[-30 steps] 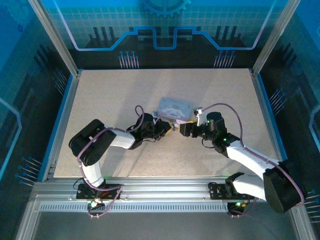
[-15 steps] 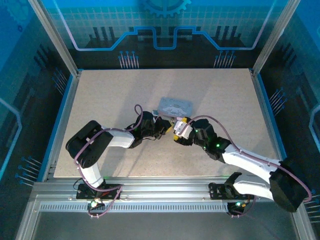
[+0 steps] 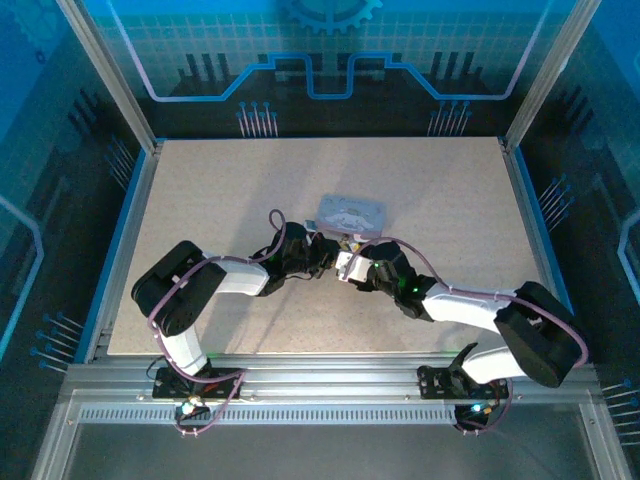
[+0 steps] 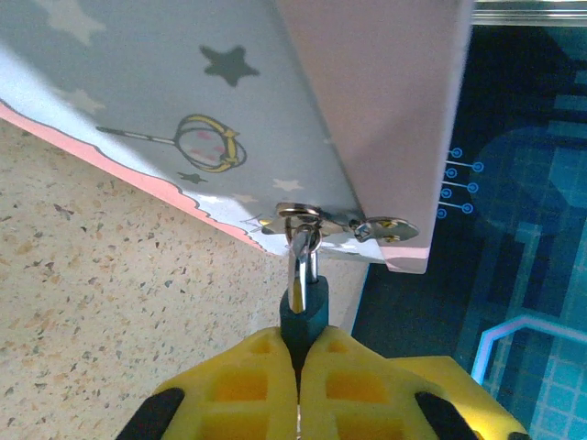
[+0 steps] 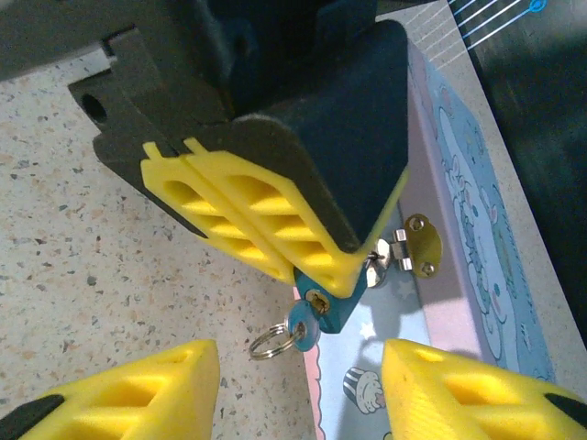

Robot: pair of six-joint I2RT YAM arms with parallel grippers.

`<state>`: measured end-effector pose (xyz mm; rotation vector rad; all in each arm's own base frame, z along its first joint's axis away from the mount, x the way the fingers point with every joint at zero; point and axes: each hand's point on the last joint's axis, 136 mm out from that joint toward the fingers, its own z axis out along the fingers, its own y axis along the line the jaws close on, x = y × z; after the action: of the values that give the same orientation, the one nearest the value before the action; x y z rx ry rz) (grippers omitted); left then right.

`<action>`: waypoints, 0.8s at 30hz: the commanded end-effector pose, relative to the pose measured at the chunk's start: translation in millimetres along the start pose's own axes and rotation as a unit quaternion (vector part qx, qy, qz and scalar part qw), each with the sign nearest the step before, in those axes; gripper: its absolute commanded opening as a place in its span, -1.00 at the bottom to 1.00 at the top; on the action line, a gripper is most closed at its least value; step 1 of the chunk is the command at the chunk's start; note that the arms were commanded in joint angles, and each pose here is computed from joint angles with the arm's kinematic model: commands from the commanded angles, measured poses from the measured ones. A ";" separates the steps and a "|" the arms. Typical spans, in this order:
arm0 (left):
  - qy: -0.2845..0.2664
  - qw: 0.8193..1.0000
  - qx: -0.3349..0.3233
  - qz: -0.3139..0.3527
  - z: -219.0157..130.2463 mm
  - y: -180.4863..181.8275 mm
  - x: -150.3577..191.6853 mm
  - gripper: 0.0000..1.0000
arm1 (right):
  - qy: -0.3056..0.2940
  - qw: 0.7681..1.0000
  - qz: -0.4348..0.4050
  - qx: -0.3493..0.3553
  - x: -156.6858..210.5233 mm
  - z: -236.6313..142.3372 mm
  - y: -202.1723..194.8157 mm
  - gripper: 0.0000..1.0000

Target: Unlock the padlock with the key

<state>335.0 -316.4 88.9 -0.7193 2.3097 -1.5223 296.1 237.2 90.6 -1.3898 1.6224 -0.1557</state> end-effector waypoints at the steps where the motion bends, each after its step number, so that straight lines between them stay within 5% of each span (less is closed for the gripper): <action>1: 0.004 0.999 0.047 0.011 -0.6 -33.6 -0.9 -0.94 | -0.019 1.000 -0.004 0.016 -13.3 4.3 -5.1 -0.03; 24: 0.007 0.999 0.046 0.009 0.7 -31.2 0.7 -0.95 | -0.023 0.999 0.016 0.028 -17.0 14.1 -8.4 -0.44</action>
<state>335.2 -316.5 89.1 -0.7194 2.3082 -1.5238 304.9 243.4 84.0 -1.3627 1.6191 -0.1658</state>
